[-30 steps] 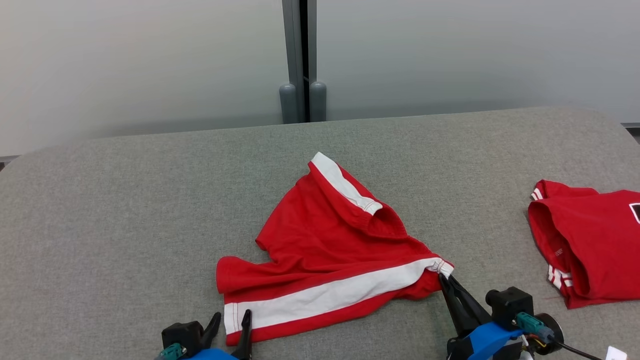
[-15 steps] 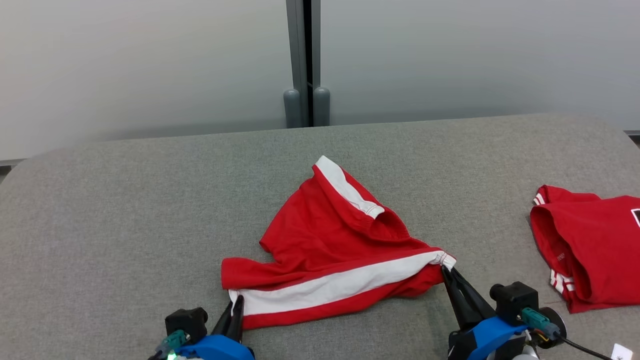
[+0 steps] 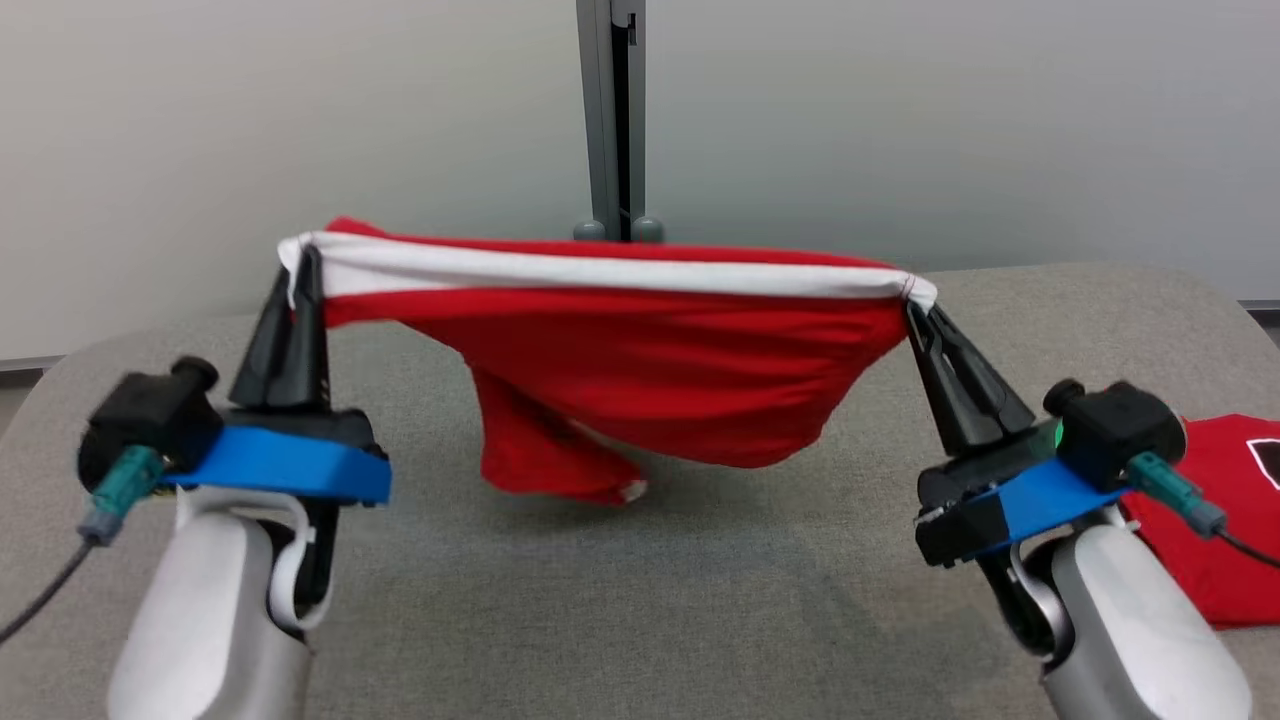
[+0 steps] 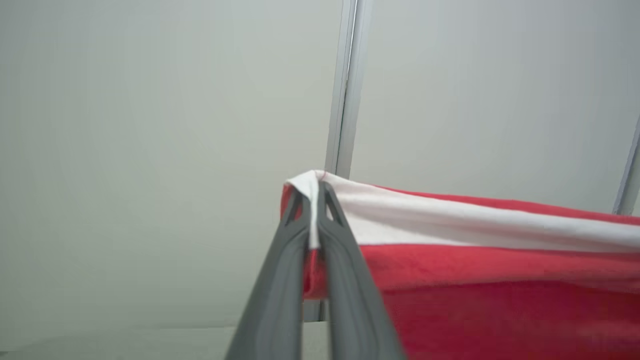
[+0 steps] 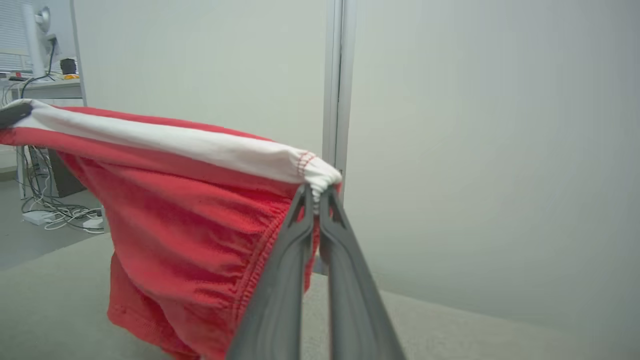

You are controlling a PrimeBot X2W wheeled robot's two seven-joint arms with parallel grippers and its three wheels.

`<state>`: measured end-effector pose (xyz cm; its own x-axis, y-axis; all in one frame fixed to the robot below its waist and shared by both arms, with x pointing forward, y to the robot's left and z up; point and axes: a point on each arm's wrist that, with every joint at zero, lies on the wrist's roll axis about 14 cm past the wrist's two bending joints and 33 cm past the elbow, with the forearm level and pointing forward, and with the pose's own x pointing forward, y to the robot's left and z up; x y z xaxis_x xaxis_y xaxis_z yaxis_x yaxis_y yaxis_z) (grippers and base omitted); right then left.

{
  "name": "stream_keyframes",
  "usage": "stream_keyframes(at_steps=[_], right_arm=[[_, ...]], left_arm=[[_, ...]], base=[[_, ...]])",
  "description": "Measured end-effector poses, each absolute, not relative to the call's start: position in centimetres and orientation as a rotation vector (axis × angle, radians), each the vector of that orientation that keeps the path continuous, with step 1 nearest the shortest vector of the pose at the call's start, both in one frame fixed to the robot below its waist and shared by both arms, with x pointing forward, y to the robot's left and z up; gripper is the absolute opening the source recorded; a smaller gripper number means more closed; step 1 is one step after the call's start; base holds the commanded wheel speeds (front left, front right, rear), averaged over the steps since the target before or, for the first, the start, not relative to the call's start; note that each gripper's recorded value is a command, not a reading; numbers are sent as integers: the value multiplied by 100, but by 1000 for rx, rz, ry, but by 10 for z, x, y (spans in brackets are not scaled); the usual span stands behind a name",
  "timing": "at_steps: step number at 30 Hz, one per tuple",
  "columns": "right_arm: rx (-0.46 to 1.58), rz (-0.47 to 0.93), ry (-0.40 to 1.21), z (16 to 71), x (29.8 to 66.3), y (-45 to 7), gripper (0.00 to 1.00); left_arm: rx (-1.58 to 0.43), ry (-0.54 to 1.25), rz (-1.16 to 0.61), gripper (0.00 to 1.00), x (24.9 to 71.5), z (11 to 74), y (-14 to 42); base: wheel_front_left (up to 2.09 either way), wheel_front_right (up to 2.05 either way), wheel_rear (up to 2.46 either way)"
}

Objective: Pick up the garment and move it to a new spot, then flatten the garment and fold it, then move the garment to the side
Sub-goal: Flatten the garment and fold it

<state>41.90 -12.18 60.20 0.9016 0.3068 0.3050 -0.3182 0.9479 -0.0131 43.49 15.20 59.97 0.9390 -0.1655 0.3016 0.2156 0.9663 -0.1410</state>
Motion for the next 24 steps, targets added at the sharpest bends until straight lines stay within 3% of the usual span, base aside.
stream_keyframes(at_steps=[4, 8, 18, 24], right_arm=[[5, 366, -404, 640, 430, -118, 0], [-47, 392, -449, 662, 455, -118, 0], [-219, 414, -396, 655, 562, -109, 0], [-280, 399, -438, 663, 609, -97, 0]], left_arm=[[-99, -438, -205, 0, 447, 657, 161], [-46, -475, -208, 0, 473, 685, 161], [18, -424, -180, 0, 575, 677, 160], [-2, -440, -135, 0, 609, 667, 170]], base=[[0, 0, 0], [0, 0, 0], [0, 0, 0], [0, 0, 0]])
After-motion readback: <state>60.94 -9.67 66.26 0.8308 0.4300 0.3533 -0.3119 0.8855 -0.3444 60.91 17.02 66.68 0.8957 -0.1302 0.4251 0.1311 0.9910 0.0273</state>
